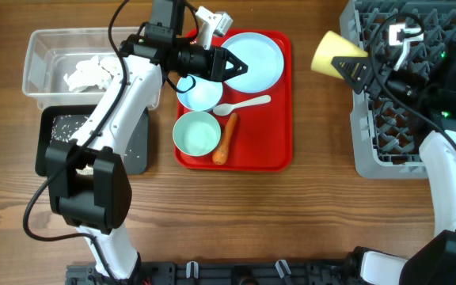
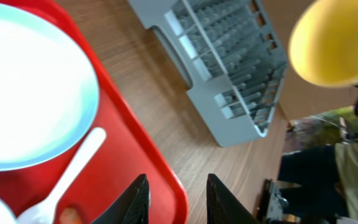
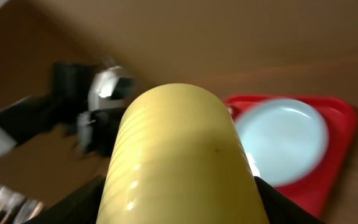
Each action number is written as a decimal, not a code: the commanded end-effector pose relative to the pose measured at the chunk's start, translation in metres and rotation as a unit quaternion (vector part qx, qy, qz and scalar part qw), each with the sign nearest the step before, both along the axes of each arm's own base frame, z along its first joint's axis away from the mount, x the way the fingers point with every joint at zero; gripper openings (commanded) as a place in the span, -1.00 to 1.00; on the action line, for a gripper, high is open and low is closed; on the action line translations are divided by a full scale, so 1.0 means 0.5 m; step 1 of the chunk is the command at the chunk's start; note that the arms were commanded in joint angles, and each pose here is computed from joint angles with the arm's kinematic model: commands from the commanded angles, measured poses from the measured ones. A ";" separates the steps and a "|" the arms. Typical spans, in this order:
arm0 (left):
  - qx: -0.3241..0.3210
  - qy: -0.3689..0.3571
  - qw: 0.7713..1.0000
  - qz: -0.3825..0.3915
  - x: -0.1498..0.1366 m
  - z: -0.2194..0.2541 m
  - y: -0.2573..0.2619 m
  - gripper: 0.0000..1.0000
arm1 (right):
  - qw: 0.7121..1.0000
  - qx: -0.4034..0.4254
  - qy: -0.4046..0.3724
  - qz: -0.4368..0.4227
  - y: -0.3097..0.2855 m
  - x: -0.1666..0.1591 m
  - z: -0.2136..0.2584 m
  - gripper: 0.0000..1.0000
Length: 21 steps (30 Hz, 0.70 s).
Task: Sort waste into correct bins and load items into the dishwasher rack
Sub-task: 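Carry the yellow cup right over the dish rack with right gripper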
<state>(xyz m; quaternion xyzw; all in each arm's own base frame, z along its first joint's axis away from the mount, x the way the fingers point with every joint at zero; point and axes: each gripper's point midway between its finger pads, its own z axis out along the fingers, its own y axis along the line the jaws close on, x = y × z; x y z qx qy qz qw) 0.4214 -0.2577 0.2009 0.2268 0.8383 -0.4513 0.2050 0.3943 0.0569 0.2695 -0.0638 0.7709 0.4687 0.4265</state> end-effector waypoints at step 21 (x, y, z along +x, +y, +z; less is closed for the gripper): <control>0.172 -0.071 0.979 0.080 0.034 -0.051 0.005 -0.38 | 0.837 -0.314 0.229 -0.385 -0.295 -0.088 0.012 0.17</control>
